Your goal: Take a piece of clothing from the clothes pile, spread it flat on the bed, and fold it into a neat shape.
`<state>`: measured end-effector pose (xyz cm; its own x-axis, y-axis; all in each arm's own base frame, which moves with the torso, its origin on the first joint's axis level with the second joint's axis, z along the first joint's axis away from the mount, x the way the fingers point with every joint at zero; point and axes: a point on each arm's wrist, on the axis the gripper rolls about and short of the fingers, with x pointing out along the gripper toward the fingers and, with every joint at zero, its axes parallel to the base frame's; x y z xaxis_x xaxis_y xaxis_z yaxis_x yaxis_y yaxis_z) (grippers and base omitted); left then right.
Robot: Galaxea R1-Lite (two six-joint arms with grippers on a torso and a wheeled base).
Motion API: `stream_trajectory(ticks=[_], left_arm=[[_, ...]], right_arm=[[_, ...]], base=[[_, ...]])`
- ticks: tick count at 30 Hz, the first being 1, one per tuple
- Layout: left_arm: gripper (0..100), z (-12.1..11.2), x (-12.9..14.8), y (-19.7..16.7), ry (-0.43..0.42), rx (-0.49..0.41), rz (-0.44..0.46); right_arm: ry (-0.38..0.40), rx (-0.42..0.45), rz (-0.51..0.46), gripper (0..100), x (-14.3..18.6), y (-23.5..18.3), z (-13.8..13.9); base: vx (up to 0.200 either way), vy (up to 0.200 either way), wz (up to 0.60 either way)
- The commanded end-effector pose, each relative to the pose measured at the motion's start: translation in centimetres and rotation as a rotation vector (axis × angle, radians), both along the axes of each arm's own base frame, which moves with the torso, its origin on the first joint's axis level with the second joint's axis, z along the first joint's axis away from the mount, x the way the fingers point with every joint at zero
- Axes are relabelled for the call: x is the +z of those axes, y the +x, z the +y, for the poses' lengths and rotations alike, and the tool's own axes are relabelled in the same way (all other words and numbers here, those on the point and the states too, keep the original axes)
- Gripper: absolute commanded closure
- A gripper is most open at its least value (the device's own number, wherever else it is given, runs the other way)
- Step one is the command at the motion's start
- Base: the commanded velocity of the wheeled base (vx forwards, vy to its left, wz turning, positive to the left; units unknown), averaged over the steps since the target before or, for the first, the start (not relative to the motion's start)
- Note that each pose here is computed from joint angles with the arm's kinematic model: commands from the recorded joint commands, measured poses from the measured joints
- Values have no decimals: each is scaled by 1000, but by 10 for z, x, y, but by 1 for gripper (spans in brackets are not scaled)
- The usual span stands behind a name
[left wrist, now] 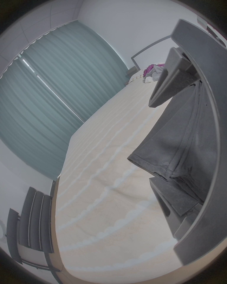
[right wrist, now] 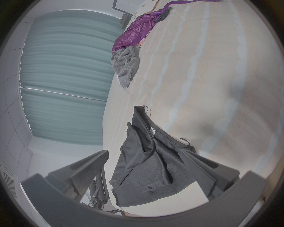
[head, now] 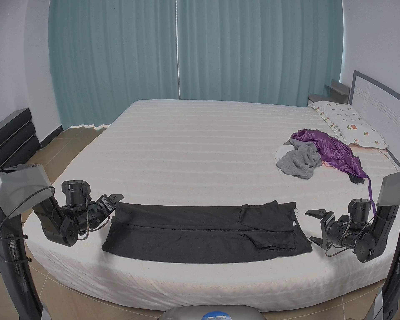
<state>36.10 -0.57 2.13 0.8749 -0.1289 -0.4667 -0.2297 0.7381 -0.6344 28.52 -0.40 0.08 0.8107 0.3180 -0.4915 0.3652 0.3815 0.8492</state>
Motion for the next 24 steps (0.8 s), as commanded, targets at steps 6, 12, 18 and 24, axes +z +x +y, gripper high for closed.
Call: stream_trajectory(ticks=[6,12,18,24], left_arm=[[0,-4,-12,28,152,-101,31],[0,-6,-26,31,182,-127,82],[0,-9,-38,31,185,-137,110],[0,-8,-46,21,272,-192,134]], right_arm=[[-5,13,11,0,-4,0,3],[-6,13,11,0,-4,0,4],[-6,13,13,0,-4,0,4],[-7,14,12,0,-4,0,4]], base=[[0,0,0],[0,0,0],[0,0,0],[0,0,0]])
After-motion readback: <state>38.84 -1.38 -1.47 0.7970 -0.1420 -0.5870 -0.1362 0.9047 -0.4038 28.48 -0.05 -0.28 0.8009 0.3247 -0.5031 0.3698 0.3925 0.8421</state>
